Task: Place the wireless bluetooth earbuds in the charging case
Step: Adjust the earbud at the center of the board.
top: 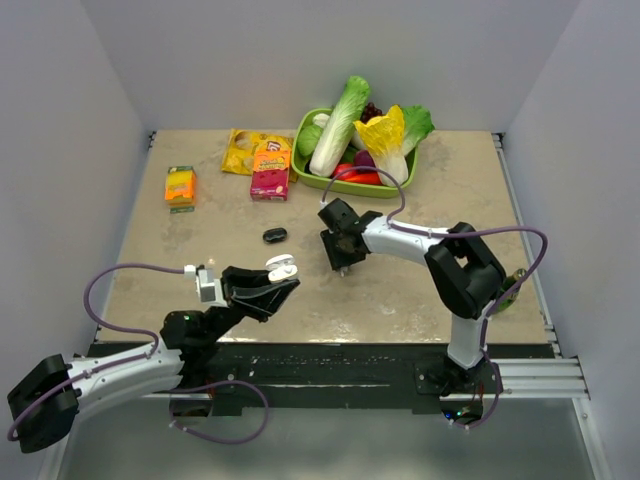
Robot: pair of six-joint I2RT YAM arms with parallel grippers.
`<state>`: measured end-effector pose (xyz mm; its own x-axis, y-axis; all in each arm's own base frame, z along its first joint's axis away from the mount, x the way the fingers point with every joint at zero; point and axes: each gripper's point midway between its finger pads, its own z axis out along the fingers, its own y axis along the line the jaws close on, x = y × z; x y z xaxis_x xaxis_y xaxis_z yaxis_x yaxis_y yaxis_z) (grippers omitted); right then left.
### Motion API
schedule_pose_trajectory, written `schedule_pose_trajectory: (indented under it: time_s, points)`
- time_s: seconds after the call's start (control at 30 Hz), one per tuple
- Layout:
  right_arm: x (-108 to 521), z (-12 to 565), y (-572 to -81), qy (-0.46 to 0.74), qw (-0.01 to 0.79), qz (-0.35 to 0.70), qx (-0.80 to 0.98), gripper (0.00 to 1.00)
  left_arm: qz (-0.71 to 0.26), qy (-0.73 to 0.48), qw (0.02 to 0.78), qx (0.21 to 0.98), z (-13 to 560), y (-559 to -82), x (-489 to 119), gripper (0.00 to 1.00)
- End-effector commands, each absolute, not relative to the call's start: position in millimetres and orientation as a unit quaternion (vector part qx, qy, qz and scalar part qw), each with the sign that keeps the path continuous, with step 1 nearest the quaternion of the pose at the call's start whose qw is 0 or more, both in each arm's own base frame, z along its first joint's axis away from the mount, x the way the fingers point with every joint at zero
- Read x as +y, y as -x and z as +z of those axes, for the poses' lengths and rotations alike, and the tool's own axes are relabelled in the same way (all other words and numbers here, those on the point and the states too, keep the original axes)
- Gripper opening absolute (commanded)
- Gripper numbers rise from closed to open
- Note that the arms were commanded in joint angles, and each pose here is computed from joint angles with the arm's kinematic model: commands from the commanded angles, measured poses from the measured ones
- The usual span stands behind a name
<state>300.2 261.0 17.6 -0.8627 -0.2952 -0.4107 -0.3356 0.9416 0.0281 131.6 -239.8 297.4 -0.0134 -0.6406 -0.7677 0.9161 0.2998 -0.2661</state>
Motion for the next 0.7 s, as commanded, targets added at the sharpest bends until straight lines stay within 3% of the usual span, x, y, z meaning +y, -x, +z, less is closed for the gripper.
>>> schedule_pose_trajectory:
  time_s: [0.0, 0.47, 0.67]
  points:
    - [248.4, 14.4, -281.2, 0.152, 0.169, 0.043, 0.973, 0.44, -0.561, -0.177, 0.653, 0.476, 224.3, -120.8, -230.7, 0.0]
    - [247.0, 3.0, -276.4, 0.141, 0.163, 0.041, 0.976, 0.43, -0.57, -0.177, 0.649, 0.473, 222.6, -116.9, -229.3, 0.0]
    - [247.5, 0.5, -275.4, 0.146, 0.158, 0.041, 0.976, 0.3, -0.567, -0.175, 0.648, 0.477, 220.6, -118.4, -229.2, 0.0]
